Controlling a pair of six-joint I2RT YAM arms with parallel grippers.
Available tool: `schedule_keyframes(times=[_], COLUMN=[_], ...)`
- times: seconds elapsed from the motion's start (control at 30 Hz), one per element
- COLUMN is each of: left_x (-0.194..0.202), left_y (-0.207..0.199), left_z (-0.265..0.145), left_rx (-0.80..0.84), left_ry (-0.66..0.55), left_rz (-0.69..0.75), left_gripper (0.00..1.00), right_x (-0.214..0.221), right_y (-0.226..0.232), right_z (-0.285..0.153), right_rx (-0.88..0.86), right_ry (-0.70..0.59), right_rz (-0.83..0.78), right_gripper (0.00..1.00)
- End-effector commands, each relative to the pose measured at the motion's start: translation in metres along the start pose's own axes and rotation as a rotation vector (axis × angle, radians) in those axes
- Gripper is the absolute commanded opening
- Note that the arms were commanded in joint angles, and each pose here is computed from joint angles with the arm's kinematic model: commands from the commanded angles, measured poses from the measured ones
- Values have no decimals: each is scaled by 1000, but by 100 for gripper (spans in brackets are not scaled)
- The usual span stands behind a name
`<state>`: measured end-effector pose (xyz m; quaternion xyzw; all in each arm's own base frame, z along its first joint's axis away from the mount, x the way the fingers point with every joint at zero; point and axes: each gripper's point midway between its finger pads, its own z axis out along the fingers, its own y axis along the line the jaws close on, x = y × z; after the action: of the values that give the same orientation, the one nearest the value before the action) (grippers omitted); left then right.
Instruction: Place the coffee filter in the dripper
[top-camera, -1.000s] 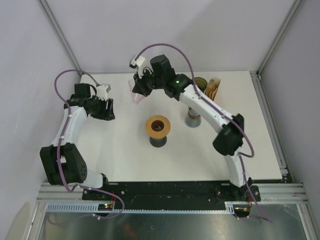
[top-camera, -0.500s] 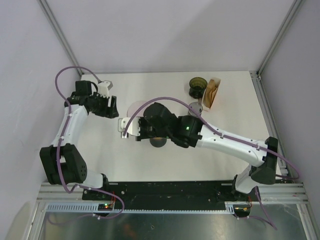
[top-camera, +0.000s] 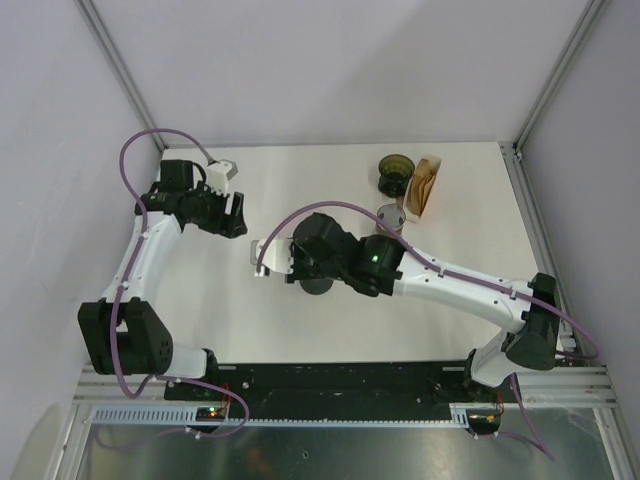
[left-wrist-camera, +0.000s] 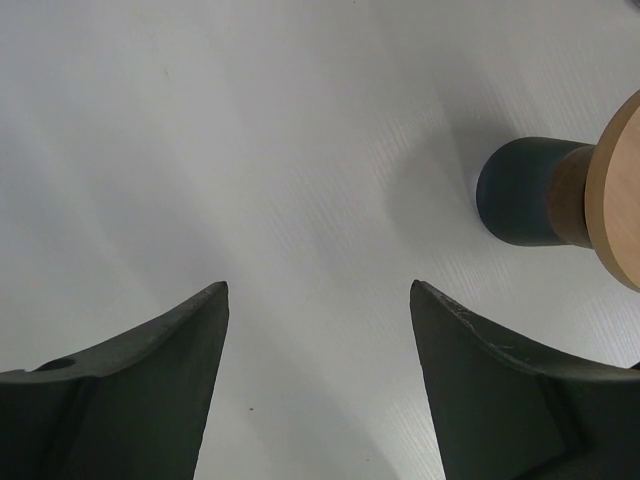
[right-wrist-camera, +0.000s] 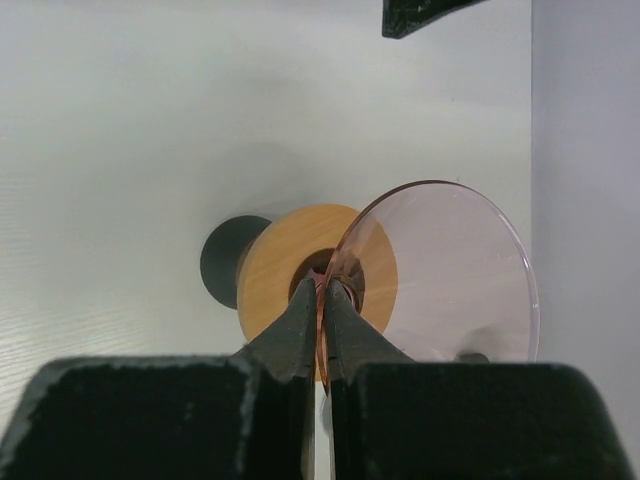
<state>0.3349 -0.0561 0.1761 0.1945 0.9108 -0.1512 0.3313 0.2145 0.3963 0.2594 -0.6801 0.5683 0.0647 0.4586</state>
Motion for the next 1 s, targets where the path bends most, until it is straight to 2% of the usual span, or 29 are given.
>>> schedule_keyframes(times=[0.0,0.6,0.97], left_x=[-17,-14,-12], left_y=[-5,-2,-1], left_z=[-14,-9,-9], left_rx=[-7,-8,-12], left_ry=[-52,-35,-29], left_rz=[29,28,32], left_gripper=[78,79,79], right_x=[-5,-6,12], right_y=[-23,-26,-14], right_z=[-11,3,15], right_rx=[66,38,10], right_ry=[-61,-135,-89], right_rz=[48,101,149], right_gripper=[0,0,0])
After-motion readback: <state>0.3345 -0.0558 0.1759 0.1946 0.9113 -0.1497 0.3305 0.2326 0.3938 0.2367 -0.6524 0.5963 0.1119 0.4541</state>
